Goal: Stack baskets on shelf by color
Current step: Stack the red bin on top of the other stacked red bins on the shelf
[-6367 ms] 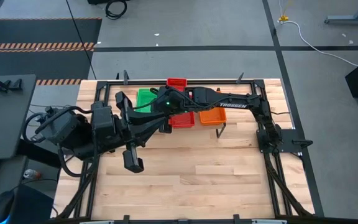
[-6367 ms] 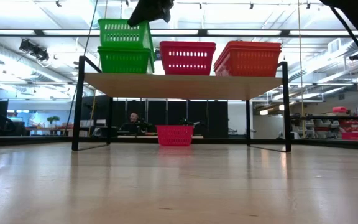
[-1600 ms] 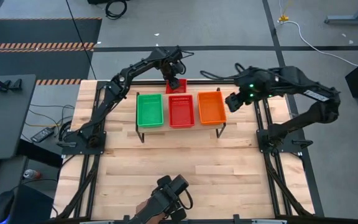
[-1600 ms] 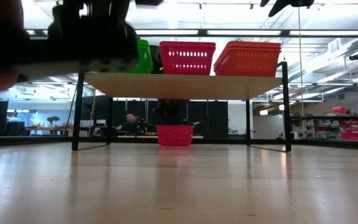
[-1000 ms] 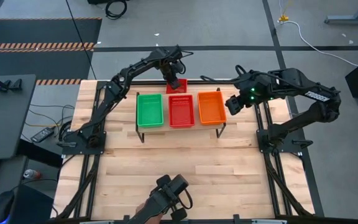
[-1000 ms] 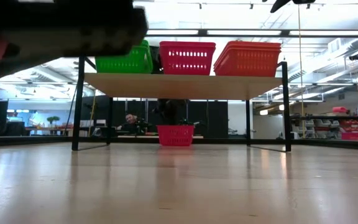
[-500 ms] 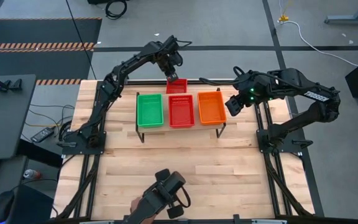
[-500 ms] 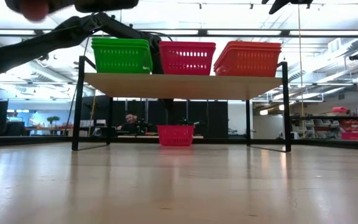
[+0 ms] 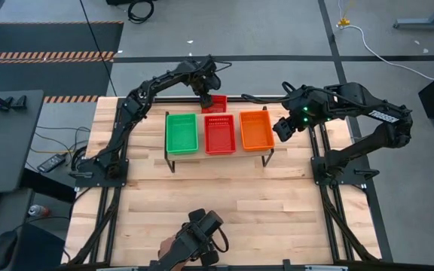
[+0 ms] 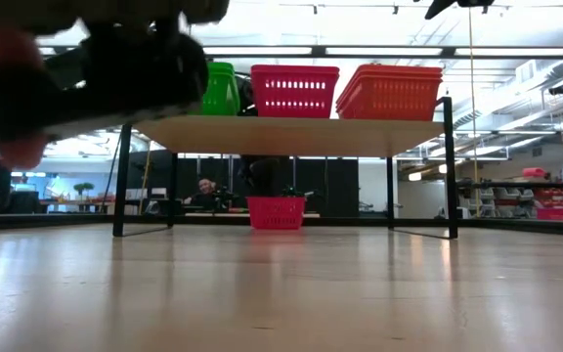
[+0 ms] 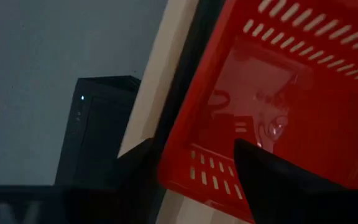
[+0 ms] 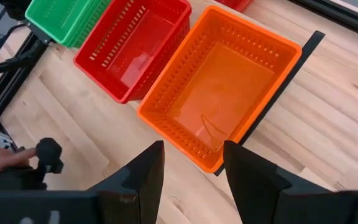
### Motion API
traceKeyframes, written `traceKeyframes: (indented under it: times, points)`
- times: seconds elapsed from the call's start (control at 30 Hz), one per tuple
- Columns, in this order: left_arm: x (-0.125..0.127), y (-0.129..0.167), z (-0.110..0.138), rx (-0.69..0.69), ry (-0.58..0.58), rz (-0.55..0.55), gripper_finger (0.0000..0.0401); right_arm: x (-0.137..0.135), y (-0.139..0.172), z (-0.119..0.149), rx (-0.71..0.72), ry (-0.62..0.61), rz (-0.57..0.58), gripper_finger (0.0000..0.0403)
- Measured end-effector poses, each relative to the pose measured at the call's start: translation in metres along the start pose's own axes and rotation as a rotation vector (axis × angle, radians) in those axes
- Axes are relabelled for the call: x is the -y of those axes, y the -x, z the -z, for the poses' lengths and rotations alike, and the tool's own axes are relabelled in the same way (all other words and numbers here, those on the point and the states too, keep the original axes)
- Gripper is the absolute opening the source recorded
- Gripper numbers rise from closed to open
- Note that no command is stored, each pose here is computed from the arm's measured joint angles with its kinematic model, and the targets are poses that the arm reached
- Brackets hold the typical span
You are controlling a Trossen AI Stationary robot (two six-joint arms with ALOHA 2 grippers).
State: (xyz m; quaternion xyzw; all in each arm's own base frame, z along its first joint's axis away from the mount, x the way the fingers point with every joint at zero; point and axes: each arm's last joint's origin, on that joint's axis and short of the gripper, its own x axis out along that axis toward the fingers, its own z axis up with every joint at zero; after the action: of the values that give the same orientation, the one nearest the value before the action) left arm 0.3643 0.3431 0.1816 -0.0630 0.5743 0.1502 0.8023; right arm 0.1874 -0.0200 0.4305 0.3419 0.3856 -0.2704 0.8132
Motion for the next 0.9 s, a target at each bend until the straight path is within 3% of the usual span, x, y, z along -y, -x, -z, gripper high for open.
traceKeyframes:
  times: [0.1,0.17,0.37,0.57,0.77,0.9]
  points:
    - [0.001,-0.008,0.004,-0.006,-0.001,0.002,0.0219,0.0,0.0,0.0,-0.001,-0.016,0.0,0.0171]
    - [0.002,-0.011,0.007,-0.026,0.012,0.01,0.0194,0.0,0.0,0.0,-0.001,-0.019,0.0,0.0171]
    - [0.008,-0.009,0.005,-0.024,0.015,0.022,0.004,0.0,0.0,0.0,0.002,-0.019,0.002,0.0171]
    - [0.004,0.014,-0.008,0.022,0.055,-0.025,0.0037,0.0,0.0,0.0,0.01,-0.009,0.009,0.0171]
    - [-0.007,0.064,-0.03,0.139,0.06,-0.133,0.0031,0.001,0.0,-0.001,0.027,0.012,0.027,0.0171]
    - [-0.005,0.094,-0.029,0.187,0.101,-0.177,0.003,0.001,0.0,-0.001,0.028,0.034,0.027,0.0171]
